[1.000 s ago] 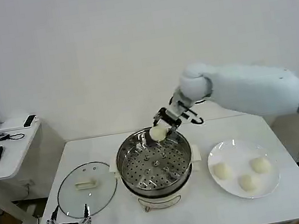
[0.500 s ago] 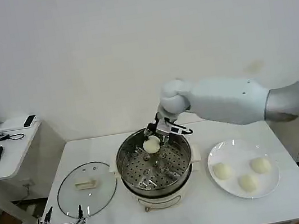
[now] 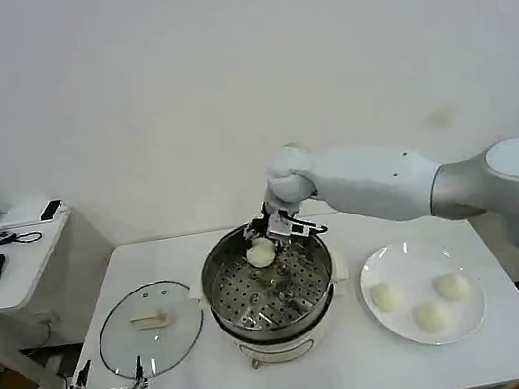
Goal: Take steamed baozi put them in steamer then cover it.
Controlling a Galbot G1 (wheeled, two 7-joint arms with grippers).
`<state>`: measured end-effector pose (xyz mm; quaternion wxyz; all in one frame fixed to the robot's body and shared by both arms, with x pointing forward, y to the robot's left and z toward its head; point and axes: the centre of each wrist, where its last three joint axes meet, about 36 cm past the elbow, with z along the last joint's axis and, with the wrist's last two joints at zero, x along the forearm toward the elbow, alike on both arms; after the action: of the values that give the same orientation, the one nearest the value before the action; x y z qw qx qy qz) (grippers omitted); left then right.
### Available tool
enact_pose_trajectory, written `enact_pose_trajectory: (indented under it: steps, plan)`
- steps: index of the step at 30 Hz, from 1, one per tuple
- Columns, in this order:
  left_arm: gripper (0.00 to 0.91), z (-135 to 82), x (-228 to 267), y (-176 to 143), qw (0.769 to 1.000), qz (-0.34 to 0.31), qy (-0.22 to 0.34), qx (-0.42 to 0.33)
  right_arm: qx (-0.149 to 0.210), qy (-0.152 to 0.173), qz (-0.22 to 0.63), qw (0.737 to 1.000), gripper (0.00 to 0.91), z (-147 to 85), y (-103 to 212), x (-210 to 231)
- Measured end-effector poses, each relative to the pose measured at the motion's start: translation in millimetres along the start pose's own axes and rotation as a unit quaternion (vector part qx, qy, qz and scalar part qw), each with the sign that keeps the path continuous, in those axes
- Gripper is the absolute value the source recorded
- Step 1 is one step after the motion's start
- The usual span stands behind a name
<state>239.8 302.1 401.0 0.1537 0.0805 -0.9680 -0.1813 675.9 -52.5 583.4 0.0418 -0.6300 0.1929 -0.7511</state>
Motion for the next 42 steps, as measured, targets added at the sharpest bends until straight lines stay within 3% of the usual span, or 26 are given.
enact_pose_trajectory:
  steps: [8, 12, 21, 29, 36, 42]
  plan:
    - [0.907, 1, -1, -1, 1.0, 0.003, 0.0, -0.001, 0.002, 0.006, 0.01, 1.0, 0.907, 1, -4, 21]
    - [0.907, 1, -3, -2, 1.0, 0.01, -0.003, -0.004, -0.022, 0.017, 0.024, 0.999, 0.907, 3, 2, 43]
    - [0.907, 2, -13, -4, 0.999, 0.03, -0.01, -0.009, -0.164, 0.055, 0.059, 0.983, 0.907, 7, 58, 104]
    - [0.907, -1, -27, 6, 0.999, 0.036, -0.023, -0.015, -0.309, 0.091, 0.045, 0.946, 0.907, -7, 148, 133]
    - [0.907, -5, -34, 11, 0.998, 0.045, -0.033, -0.019, -0.404, 0.089, 0.014, 0.911, 0.907, -36, 219, 133]
    - [0.907, -5, -37, 12, 0.998, 0.046, -0.036, -0.016, -0.46, 0.078, -0.01, 0.884, 0.907, -59, 265, 120]
